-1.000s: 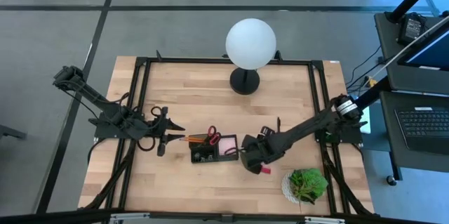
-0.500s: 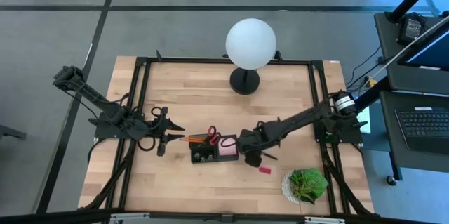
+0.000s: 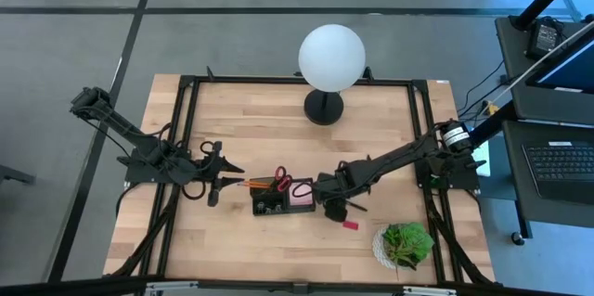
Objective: Pick and place office supplies into organizer
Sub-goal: Put the bottom black pen into the black desk organizer
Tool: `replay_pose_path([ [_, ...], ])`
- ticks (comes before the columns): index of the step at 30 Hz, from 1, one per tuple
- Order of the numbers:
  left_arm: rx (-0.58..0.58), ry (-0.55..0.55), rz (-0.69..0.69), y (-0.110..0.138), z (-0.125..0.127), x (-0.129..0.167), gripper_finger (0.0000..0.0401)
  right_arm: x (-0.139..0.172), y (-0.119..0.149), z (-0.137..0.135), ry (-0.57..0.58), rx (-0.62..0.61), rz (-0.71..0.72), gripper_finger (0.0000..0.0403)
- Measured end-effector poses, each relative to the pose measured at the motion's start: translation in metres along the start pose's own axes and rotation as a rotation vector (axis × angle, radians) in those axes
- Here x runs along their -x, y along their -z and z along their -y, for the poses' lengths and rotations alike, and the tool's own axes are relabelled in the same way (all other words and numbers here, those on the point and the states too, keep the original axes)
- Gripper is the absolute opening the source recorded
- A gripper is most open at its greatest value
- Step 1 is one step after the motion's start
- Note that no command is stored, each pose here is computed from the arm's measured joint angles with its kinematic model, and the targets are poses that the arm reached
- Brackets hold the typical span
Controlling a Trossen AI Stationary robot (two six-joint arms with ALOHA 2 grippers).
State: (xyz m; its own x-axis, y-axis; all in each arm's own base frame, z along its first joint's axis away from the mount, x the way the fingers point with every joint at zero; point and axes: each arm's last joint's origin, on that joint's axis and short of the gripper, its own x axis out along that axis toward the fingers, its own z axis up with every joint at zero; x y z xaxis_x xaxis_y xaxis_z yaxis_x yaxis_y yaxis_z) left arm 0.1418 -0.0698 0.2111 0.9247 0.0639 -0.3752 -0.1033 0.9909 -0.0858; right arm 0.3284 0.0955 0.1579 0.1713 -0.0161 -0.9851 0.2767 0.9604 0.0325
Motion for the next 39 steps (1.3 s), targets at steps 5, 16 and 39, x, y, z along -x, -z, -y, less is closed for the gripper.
replay_pose_path([
  [5,0.014,0.023,-0.009,0.0,0.001,0.0,0.0106,0.0,0.0,0.0,-0.013,0.0,-0.009,0.018],
  [16,0.008,0.019,-0.024,0.002,0.0,0.0,0.0106,0.0,-0.002,0.001,-0.016,-0.038,0.002,0.018],
  [39,-0.006,0.006,-0.056,0.006,0.001,-0.004,0.0106,-0.032,-0.002,0.001,0.033,-0.033,-0.07,0.0171],
])
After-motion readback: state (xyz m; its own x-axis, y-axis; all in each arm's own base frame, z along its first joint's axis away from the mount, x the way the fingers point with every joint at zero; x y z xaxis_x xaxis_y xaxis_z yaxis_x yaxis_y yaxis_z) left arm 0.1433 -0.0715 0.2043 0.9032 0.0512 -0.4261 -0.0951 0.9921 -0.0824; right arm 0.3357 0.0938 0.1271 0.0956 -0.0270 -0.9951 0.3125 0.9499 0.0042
